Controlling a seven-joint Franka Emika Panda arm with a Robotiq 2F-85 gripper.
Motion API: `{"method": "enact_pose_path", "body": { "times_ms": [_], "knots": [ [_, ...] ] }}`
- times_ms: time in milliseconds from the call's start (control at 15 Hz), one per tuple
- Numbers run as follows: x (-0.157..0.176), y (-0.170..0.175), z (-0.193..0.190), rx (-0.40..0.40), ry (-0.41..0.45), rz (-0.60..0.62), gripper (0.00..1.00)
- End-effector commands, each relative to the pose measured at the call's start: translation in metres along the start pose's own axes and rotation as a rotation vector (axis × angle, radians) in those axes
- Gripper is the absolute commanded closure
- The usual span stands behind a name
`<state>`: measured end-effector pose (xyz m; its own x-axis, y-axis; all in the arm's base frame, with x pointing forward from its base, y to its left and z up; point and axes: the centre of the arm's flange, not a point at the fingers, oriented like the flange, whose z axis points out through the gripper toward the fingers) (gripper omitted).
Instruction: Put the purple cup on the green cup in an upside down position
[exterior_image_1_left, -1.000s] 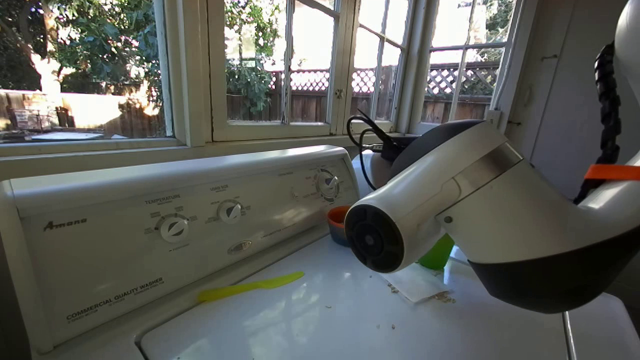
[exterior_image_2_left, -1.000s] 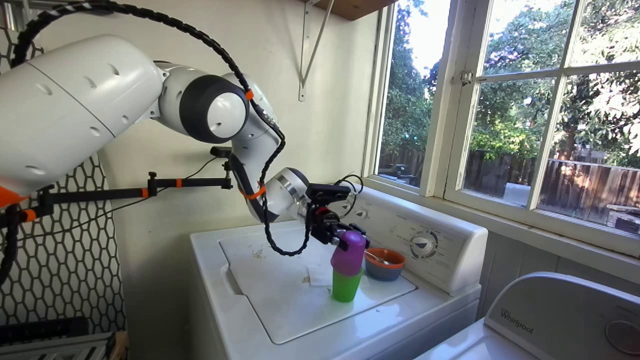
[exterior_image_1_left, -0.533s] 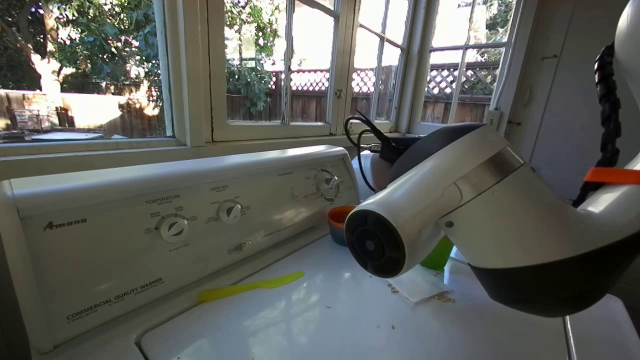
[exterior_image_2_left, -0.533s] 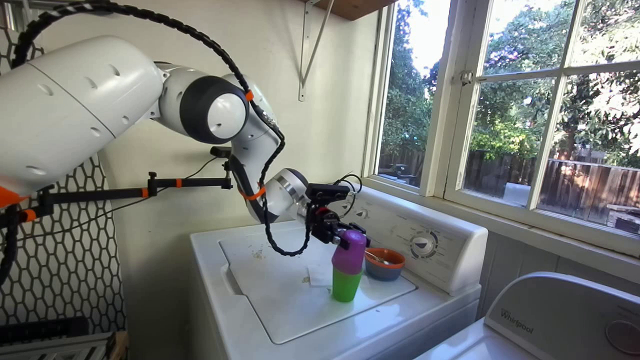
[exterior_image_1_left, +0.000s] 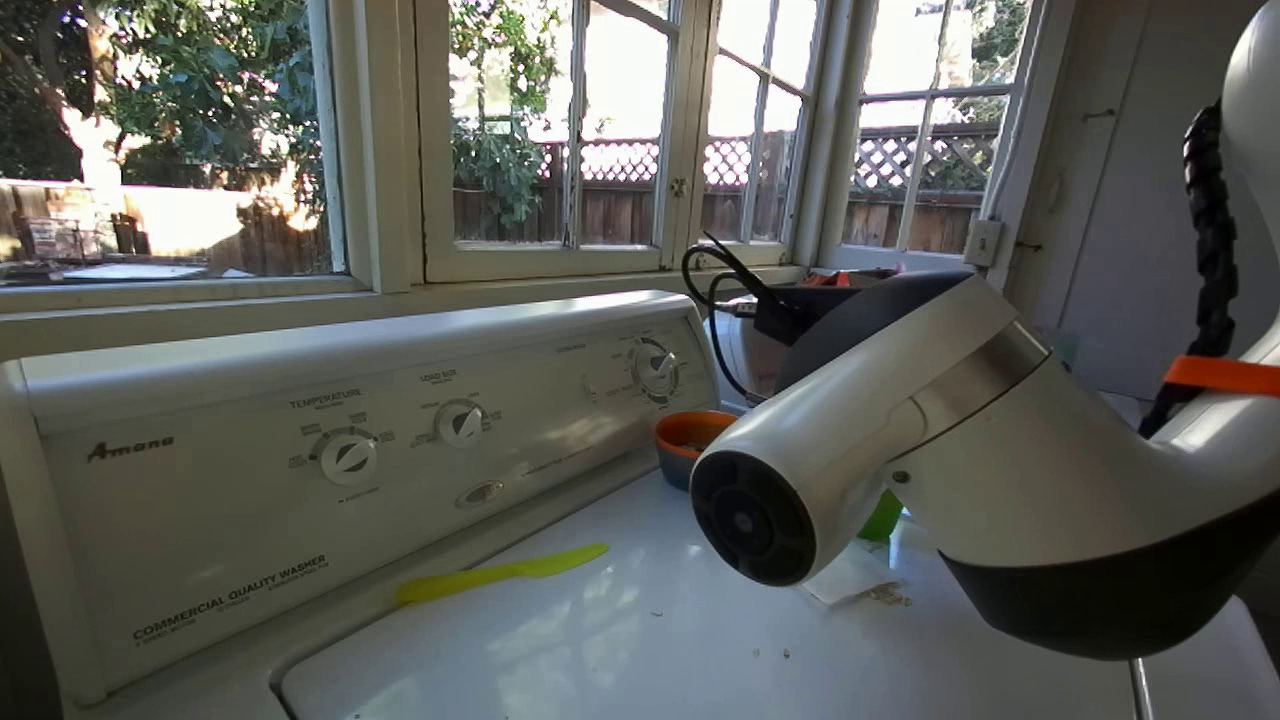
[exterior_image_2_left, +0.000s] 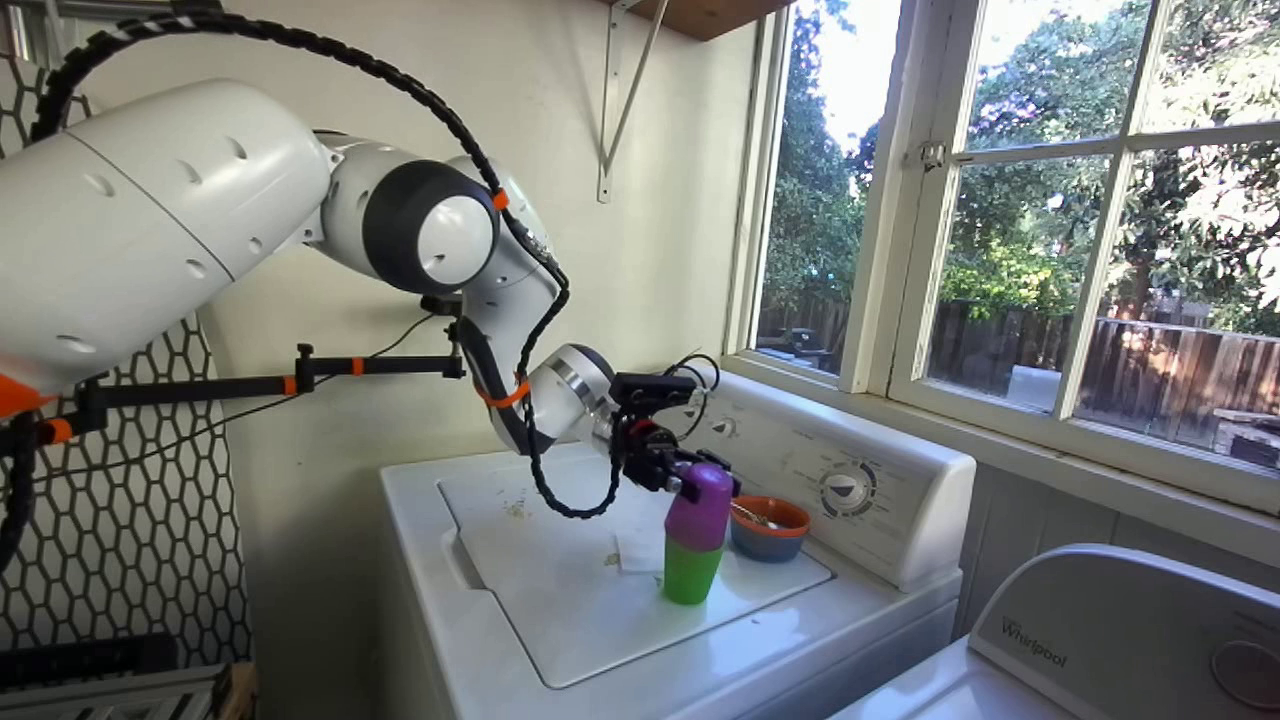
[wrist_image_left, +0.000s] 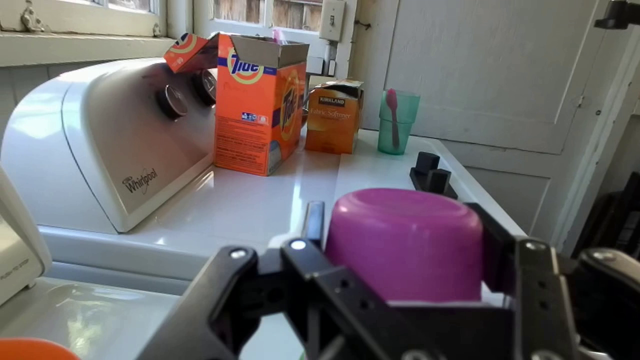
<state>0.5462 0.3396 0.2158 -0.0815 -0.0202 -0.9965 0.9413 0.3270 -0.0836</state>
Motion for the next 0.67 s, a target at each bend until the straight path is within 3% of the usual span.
{"method": "enact_pose_path", "body": {
  "times_ms": [0, 600],
  "knots": [
    [0.0055, 0.0002, -0.0047, -0.022, -0.038, 0.004, 0.56],
    [0.0071, -0.0006, -0.0069, -0.053, -0.071, 0.011, 0.56]
  ]
}}
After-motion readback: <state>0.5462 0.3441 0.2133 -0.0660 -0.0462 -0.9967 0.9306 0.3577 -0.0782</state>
